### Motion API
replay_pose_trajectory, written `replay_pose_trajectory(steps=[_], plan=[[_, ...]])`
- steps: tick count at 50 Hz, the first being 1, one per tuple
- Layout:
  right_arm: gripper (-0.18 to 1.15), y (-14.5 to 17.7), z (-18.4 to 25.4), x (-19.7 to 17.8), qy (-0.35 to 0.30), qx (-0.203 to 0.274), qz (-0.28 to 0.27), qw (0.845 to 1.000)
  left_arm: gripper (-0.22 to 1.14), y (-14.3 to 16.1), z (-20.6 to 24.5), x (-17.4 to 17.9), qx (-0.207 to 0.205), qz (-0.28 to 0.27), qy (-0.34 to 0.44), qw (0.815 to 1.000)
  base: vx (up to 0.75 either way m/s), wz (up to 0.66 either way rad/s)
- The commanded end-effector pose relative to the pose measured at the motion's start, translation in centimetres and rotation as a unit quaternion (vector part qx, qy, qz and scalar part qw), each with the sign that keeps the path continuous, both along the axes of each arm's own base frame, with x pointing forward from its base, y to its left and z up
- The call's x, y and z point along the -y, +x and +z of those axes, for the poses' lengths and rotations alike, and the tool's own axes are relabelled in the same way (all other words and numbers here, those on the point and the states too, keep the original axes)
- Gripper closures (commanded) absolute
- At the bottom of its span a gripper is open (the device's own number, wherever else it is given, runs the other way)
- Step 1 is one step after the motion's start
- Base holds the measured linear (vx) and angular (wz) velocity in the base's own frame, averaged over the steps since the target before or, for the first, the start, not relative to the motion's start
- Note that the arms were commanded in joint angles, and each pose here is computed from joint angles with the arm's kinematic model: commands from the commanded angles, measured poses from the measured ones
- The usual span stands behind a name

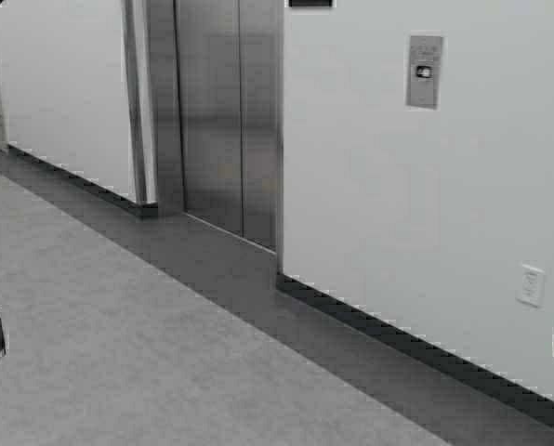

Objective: Navigate to elevator, push the call button, then enter the elevator

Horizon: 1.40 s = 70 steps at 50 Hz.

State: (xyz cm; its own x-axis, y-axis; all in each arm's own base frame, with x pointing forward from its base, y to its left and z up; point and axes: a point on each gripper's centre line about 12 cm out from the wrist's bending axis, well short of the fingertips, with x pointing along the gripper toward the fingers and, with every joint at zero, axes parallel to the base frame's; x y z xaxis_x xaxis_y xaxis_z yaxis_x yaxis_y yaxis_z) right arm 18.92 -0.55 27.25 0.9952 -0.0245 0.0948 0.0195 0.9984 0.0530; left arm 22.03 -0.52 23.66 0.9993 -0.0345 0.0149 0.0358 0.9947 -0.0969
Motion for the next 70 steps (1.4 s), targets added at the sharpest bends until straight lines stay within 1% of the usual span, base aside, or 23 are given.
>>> replay_pose_trajectory(steps=[1,17,25,36,46,50,60,66,70], plan=[[0.92,0.2,0.7,0.0,-0.004,0.009,0.000,1.000,0.89,0.3,0.8,0.0,0.015,0.000,0.000,1.000,0.55,0.10],[0.92,0.3,0.6,0.0,-0.005,0.005,0.000,1.000,0.89,0.2,0.7,0.0,0.015,0.000,0.000,1.000,0.56,0.02],[0.92,0.4,1.1,0.0,-0.009,0.007,0.000,1.000,0.89,0.1,1.2,0.0,0.022,0.000,-0.005,1.000,0.54,0.07],[0.92,0.4,0.6,-0.1,-0.023,-0.025,0.003,0.999,0.89,0.0,1.1,0.0,0.022,0.000,-0.002,1.000,0.55,0.08],[0.92,0.5,0.6,-0.1,-0.030,-0.031,0.004,0.999,0.89,-0.2,0.5,0.0,0.014,0.001,-0.003,1.000,0.55,0.04],[0.92,0.5,0.6,-0.1,-0.035,-0.030,0.005,0.999,0.89,-0.3,0.7,0.0,0.018,0.001,-0.006,1.000,0.50,-0.01],[0.92,0.8,1.3,-0.4,-0.041,-0.024,0.012,0.999,0.89,-1.6,1.6,-0.1,0.048,0.001,-0.007,0.999,0.44,-0.09],[0.92,1.6,1.0,-0.4,-0.044,-0.040,0.014,0.998,0.89,-1.4,1.4,-0.1,0.044,0.001,-0.005,0.999,0.40,-0.09],[0.92,1.6,0.9,-0.4,-0.048,-0.041,0.014,0.998,0.89,-1.4,1.5,-0.1,0.044,0.001,-0.010,0.999,0.37,0.02]])
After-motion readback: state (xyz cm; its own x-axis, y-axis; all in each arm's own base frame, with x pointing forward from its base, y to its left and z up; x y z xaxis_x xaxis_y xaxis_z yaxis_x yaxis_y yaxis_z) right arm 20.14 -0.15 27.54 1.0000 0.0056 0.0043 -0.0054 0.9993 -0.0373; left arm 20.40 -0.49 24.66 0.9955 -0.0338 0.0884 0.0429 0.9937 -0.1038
